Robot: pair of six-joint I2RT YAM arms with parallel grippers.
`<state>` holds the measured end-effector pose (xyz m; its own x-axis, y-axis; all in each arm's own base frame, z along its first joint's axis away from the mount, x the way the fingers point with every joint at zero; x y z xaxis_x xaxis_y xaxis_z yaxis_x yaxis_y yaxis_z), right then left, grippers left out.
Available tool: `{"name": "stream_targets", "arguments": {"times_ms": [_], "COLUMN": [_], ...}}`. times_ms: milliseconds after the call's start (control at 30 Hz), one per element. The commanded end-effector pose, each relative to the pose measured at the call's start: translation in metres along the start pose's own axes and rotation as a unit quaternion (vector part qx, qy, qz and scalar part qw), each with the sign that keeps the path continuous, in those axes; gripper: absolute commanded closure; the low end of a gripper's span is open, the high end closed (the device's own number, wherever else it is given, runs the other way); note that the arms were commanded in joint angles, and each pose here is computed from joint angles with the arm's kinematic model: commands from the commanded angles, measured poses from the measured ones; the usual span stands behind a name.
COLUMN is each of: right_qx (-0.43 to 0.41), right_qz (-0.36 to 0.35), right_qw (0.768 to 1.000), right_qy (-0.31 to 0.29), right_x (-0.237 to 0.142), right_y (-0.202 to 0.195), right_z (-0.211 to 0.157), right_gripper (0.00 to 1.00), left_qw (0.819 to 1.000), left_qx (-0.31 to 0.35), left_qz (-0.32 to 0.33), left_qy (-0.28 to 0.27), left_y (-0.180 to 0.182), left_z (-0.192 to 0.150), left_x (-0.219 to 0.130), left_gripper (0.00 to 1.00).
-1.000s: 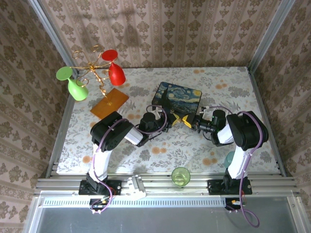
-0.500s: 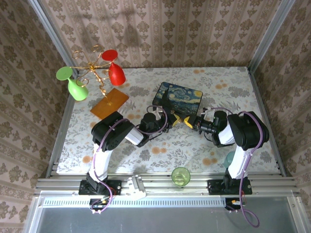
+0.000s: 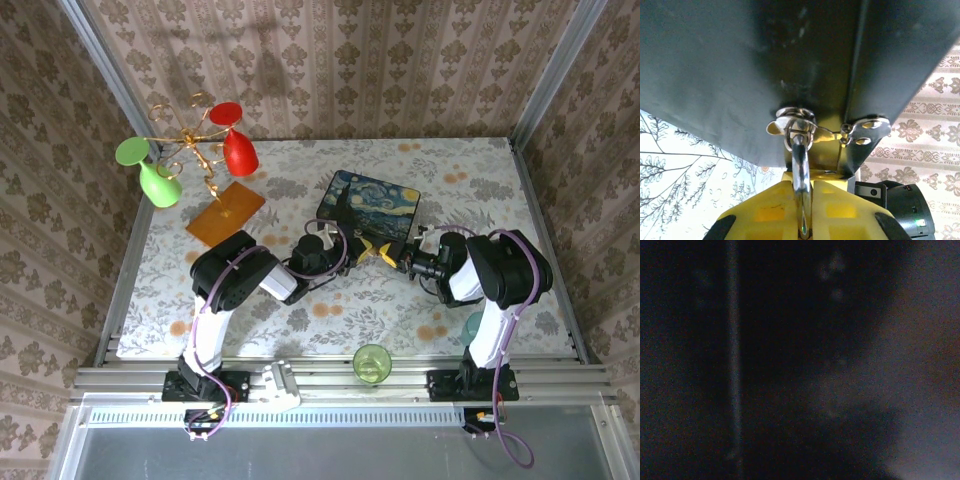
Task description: Unlock the padlock with the key
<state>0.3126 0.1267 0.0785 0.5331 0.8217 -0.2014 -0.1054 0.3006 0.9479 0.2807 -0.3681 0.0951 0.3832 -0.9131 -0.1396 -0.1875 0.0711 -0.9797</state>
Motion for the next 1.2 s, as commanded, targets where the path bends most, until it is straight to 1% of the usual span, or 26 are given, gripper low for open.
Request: {"name": "stream_targets", "arguments": {"times_ms": [0, 167, 200, 300, 333, 433, 567, 600, 667, 767, 833, 867, 900, 933, 1033, 1133, 1167], "right_qx": [-0.018, -0.016, -0.02, -0.035, -0.043, -0.074, -0.133, -0.156, -0.212, -0.309, -0.362, -0.382, -0.399, -0.408, -0.423, -0.458, -0.462], "right_qz": [0.015, 0.006, 0.006, -0.009, -0.024, -0.084, -0.147, -0.162, -0.207, -0.274, -0.296, -0.297, -0.313, -0.326, -0.34, -0.346, -0.348], "right_qw": [1.0, 1.0, 1.0, 0.999, 0.999, 0.993, 0.98, 0.974, 0.954, 0.909, 0.881, 0.872, 0.859, 0.85, 0.835, 0.813, 0.81], "right_qy": [0.002, -0.004, -0.001, 0.004, 0.011, 0.031, 0.032, 0.039, 0.046, 0.065, 0.071, 0.074, 0.073, 0.074, 0.09, 0.097, 0.099], "right_x": [0.008, 0.007, 0.007, -0.001, -0.003, -0.012, -0.028, -0.031, -0.035, -0.037, -0.034, -0.031, -0.03, -0.028, -0.019, -0.008, -0.006], "right_y": [0.009, 0.004, 0.004, 0.001, -0.001, -0.005, 0.005, 0.01, 0.021, 0.034, 0.043, 0.047, 0.047, 0.045, 0.038, 0.04, 0.039], "right_z": [0.001, 0.0, -0.001, -0.004, -0.007, -0.016, -0.018, -0.019, -0.02, -0.027, -0.03, -0.031, -0.031, -0.03, -0.026, -0.03, -0.031], "right_gripper": [0.94, 0.94, 0.91, 0.73, 0.69, 0.68, 0.69, 0.68, 0.67, 0.65, 0.62, 0.62, 0.61, 0.61, 0.61, 0.61, 0.61], "left_qw": [0.998, 0.998, 0.998, 0.999, 0.999, 0.999, 0.999, 0.999, 1.0, 1.0, 0.999, 0.999, 0.999, 0.999, 0.999, 0.999, 0.999], "left_qx": [0.021, 0.023, 0.022, 0.021, 0.021, 0.022, 0.016, 0.014, 0.012, 0.012, 0.014, 0.014, 0.015, 0.015, 0.016, 0.02, 0.02], "left_qz": [-0.045, -0.05, -0.05, -0.046, -0.044, -0.04, -0.032, -0.03, -0.025, -0.027, -0.029, -0.03, -0.031, -0.031, -0.033, -0.034, -0.032], "left_qy": [0.022, 0.026, 0.025, 0.015, 0.013, 0.005, 0.005, 0.006, 0.004, 0.007, 0.008, 0.008, 0.009, 0.009, 0.014, 0.018, 0.018], "left_y": [-0.02, -0.024, -0.024, -0.022, -0.021, -0.018, -0.011, -0.009, -0.004, -0.005, -0.008, -0.009, -0.01, -0.01, -0.014, -0.016, -0.015], "left_z": [-0.013, -0.018, -0.016, -0.006, -0.001, 0.007, 0.01, 0.01, 0.011, 0.012, 0.013, 0.013, 0.013, 0.013, 0.01, 0.007, 0.007], "left_x": [0.007, 0.009, 0.008, 0.003, 0.001, -0.004, -0.004, -0.003, -0.003, -0.002, -0.003, -0.003, -0.004, -0.006, -0.009, -0.013, -0.014], "left_gripper": [1.0, 1.0, 1.0, 1.0, 1.0, 1.0, 1.0, 1.0, 1.0, 1.0, 1.0, 1.0, 1.0, 1.0, 1.0, 1.0, 1.0]}}
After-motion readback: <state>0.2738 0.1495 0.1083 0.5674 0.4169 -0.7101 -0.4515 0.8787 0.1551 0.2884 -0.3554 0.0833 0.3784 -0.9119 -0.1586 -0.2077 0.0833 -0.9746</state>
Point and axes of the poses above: each hand's point on the last joint's axis, 136 mm out from that joint toward the fingers, its own x axis out along the fingers, its own y axis along the line the jaws close on, z = x × y, the point moved 5 cm from there along -x, back along the fingers, and after that the axes turned 9 degrees about -x, right-handed, at the moved point
